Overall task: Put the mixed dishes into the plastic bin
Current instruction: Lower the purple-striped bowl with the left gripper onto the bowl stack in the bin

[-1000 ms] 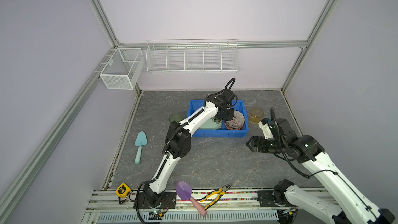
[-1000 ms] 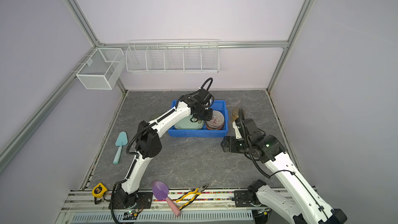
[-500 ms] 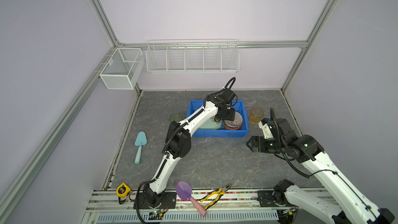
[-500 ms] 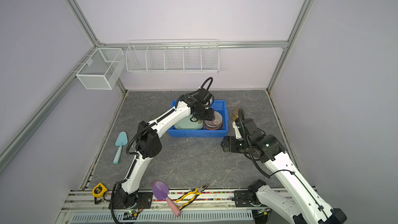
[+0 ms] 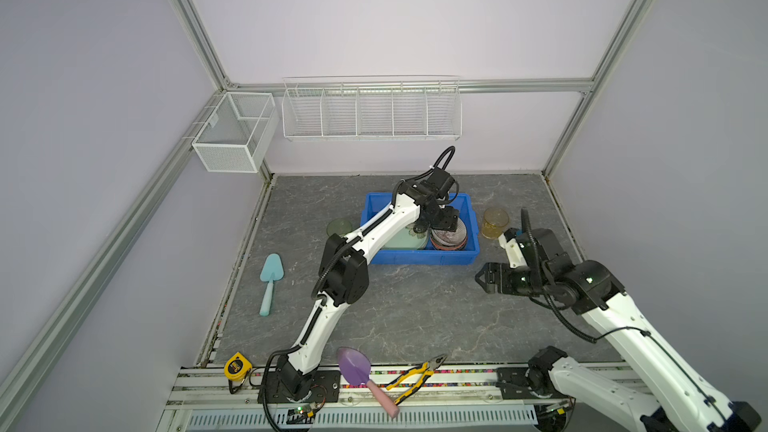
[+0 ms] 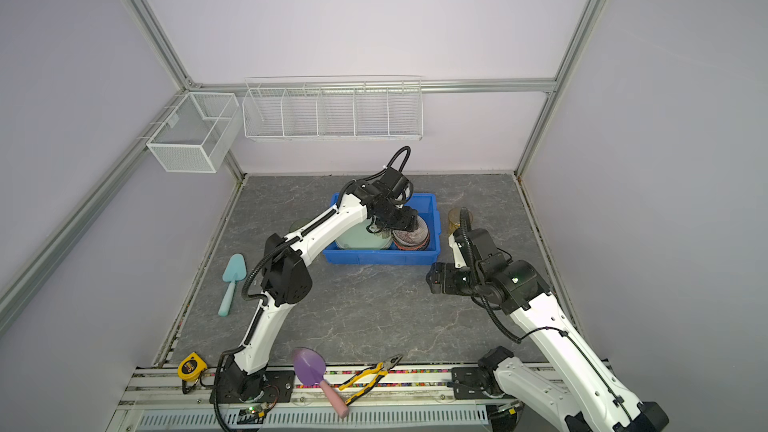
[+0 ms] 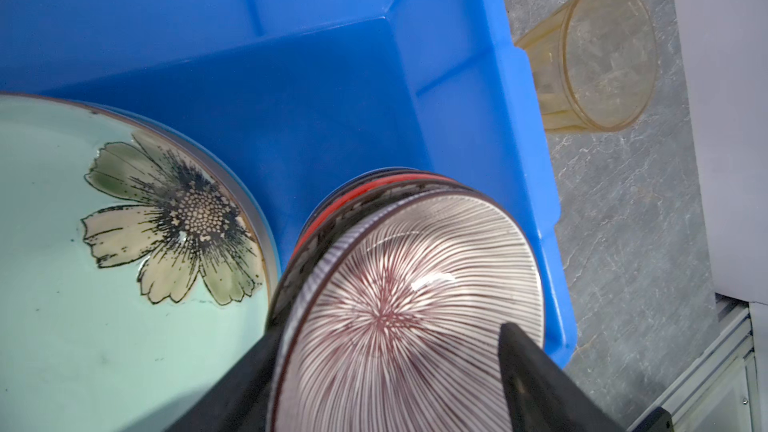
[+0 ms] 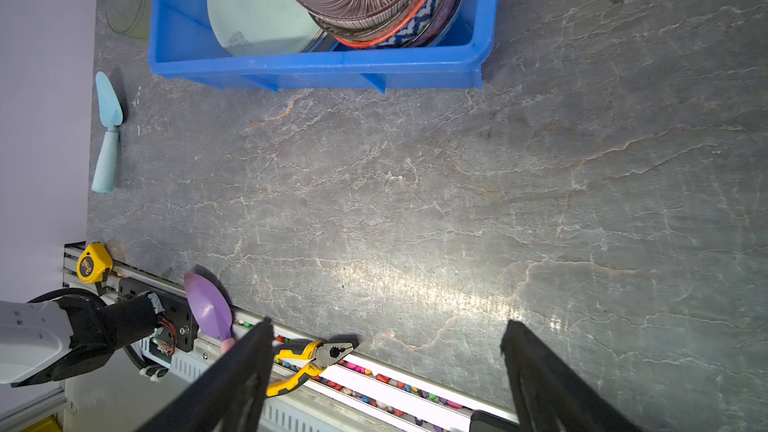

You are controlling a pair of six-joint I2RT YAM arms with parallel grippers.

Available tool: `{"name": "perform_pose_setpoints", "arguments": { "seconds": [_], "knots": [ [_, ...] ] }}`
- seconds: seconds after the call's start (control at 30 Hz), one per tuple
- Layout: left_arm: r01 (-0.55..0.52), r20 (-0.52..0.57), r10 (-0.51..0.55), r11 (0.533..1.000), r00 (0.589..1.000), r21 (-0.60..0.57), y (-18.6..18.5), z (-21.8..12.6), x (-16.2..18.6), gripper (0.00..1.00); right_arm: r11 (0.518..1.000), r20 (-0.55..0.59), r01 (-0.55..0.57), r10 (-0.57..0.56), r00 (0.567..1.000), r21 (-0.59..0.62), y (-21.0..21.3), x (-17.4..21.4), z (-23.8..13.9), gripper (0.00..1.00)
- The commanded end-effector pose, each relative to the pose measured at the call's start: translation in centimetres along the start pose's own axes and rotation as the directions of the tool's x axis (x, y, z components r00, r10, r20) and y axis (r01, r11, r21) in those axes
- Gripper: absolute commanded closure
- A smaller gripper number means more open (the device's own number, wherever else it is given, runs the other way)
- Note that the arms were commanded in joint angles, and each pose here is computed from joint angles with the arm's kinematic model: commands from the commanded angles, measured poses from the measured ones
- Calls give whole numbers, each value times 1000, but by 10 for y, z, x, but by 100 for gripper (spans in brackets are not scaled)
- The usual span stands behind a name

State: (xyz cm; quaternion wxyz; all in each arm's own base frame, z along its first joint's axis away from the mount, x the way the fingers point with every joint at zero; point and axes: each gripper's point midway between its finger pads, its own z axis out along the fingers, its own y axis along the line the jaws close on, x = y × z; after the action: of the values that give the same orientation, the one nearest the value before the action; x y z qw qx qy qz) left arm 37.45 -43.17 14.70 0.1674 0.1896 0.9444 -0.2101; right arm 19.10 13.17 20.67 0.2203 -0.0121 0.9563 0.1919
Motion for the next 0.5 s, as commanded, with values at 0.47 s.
{"name": "perform_pose_setpoints", "arguments": {
  "seconds": [0.47],
  "knots": [
    [-27,46,27,1000,999,-1,-6,-37,-9,14,1000,-8,3,-3,1000,1,-2,0,5,12]
  ]
}}
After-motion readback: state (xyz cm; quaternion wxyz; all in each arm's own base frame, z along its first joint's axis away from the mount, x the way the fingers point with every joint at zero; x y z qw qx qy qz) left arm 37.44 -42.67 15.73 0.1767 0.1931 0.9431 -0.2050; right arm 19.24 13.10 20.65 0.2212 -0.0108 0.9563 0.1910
